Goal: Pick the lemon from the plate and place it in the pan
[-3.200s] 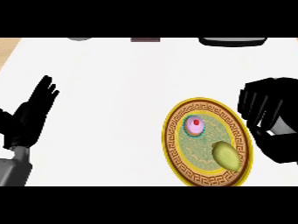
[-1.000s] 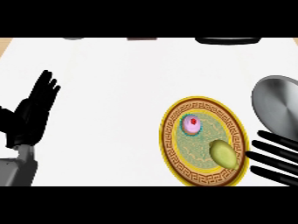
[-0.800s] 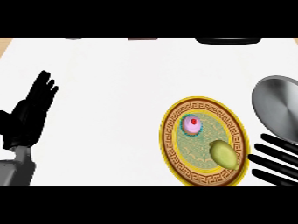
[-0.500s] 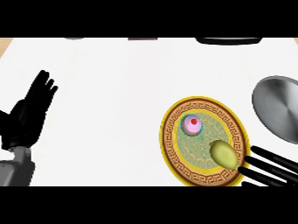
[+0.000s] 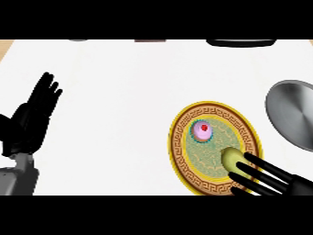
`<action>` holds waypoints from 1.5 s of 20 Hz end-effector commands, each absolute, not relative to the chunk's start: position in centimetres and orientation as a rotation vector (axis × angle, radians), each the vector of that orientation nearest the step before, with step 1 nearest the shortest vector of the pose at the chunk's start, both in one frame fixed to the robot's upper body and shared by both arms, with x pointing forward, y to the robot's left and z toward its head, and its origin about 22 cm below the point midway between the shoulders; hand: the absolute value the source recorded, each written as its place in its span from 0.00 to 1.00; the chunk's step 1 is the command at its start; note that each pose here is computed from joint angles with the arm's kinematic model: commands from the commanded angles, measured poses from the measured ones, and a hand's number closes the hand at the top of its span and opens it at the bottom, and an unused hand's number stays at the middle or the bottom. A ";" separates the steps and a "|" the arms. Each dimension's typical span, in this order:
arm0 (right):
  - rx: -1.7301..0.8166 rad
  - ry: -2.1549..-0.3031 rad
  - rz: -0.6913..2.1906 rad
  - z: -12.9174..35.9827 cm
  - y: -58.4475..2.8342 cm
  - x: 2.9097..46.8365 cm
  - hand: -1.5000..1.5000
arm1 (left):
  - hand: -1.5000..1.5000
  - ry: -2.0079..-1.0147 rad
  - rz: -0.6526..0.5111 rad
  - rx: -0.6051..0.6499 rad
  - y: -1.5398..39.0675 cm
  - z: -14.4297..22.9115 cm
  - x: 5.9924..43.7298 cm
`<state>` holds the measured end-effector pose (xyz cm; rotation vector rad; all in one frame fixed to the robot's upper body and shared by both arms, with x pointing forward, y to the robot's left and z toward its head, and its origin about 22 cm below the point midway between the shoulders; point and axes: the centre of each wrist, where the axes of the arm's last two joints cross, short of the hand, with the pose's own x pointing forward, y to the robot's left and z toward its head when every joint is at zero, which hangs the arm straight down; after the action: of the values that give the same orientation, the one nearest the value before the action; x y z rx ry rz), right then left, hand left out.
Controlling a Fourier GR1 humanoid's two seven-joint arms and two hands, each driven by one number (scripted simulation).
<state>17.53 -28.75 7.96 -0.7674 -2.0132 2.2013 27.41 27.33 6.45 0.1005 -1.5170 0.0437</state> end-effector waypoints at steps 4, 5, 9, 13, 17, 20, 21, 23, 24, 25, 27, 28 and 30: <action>-0.739 -1.989 2.217 6.9 -27.1 20.9 0.00 | 0.50 -1.496 0.056 0.090 27.1 6.1 28.0; -0.769 -1.950 2.242 7.4 -27.4 20.6 0.00 | 0.50 -1.498 0.050 0.092 26.9 5.1 27.5; -0.765 -1.923 2.273 6.4 -26.2 20.9 0.00 | 0.50 -1.528 0.061 0.115 27.3 5.8 26.5; -0.749 -1.942 2.256 4.6 -23.9 22.5 0.00 | 0.50 -1.513 0.037 0.094 28.2 6.6 26.7; -0.687 -1.982 2.221 4.6 -24.5 22.2 0.00 | 0.50 -1.516 0.019 0.119 28.6 6.6 27.2; -0.659 -1.979 2.216 3.1 -23.7 22.8 0.00 | 0.50 -1.516 0.042 0.101 28.2 6.7 27.0; -0.672 -1.957 2.239 4.0 -22.9 23.7 0.00 | 0.50 -1.504 0.042 0.097 27.6 6.1 29.3; -0.660 -1.891 2.273 1.8 -25.0 23.5 0.00 | 0.50 -1.516 0.036 0.107 27.5 5.9 26.9; -0.663 -1.918 2.272 2.1 -21.2 23.7 0.00 | 0.50 -1.520 0.056 0.092 26.7 6.0 29.3; -0.610 -1.886 2.333 1.9 -23.2 23.8 1.00 | 0.50 -1.524 0.046 0.091 26.9 6.9 27.2; -0.610 -2.000 2.315 3.3 -22.3 23.1 1.00 | 0.50 -1.528 0.039 0.121 28.2 6.4 27.0; -0.588 -2.024 2.325 0.5 -22.4 23.6 1.00 | 0.50 -1.535 0.033 0.094 28.1 6.4 27.9; -0.593 -2.012 2.348 1.3 -21.8 24.9 1.00 | 0.50 -1.514 0.063 0.106 26.3 5.7 27.7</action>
<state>23.66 -22.81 2.57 -0.6523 -1.9732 2.3266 27.87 27.38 5.90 0.1052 -1.5222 0.0466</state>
